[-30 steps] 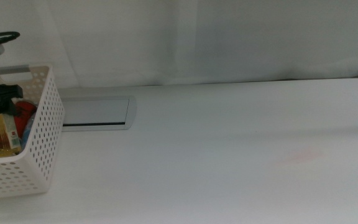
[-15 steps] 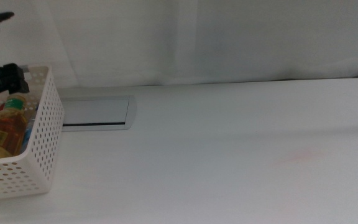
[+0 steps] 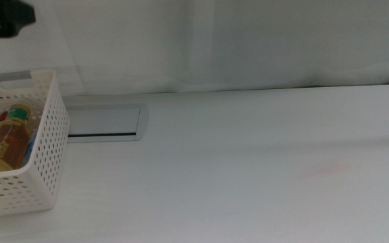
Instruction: Use arms to grab the bottles and put them into the dustbin to the left of the table.
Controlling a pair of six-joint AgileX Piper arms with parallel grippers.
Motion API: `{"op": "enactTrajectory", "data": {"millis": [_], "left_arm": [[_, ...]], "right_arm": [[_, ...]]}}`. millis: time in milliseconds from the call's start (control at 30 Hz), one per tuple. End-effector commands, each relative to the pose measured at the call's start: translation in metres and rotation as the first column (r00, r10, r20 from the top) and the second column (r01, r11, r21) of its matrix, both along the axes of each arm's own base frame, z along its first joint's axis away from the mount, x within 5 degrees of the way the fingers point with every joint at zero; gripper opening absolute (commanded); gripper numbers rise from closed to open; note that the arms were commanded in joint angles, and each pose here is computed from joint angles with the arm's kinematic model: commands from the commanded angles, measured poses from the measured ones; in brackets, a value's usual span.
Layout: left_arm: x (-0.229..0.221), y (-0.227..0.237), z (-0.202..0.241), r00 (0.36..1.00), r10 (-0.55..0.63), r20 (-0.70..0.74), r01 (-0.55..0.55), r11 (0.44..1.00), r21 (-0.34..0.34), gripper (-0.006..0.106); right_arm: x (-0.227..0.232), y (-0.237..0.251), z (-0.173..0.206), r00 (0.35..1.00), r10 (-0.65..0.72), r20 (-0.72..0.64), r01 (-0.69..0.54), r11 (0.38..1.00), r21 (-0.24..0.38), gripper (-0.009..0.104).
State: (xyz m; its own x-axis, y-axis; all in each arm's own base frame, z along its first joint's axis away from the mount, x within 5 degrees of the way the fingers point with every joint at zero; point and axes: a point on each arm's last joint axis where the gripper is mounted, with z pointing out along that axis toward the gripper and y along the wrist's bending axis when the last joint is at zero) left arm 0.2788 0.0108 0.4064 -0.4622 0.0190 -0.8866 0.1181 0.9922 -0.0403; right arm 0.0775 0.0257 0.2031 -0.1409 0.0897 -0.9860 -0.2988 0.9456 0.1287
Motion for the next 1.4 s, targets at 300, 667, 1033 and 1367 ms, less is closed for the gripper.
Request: {"op": "enactTrajectory", "data": {"millis": [300, 667, 1033, 1367], "left_arm": [[-0.123, -0.044, 0.037, 0.949, -0.217, 0.229, 0.212, 0.976, 0.048, 0.039], [-0.202, -0.034, -0.051, 0.936, -0.109, 0.335, 0.133, 0.990, -0.050, -0.003], [-0.216, -0.030, -0.161, 0.954, -0.007, 0.299, 0.070, 0.978, -0.198, -0.003], [-0.214, -0.027, -0.184, 0.969, -0.049, 0.241, 0.061, 0.997, -0.041, -0.003]], "right_arm": [[-0.001, -0.001, -0.005, 0.999, -0.016, -0.027, 0.018, 0.997, 0.074, -0.003], [-0.001, -0.001, -0.005, 0.999, -0.018, -0.031, 0.021, 0.996, 0.085, -0.003], [-0.001, -0.001, -0.005, 0.999, -0.018, -0.033, 0.021, 0.996, 0.084, -0.003], [-0.001, -0.001, -0.005, 0.999, -0.018, -0.033, 0.021, 0.996, 0.084, -0.003]]}}
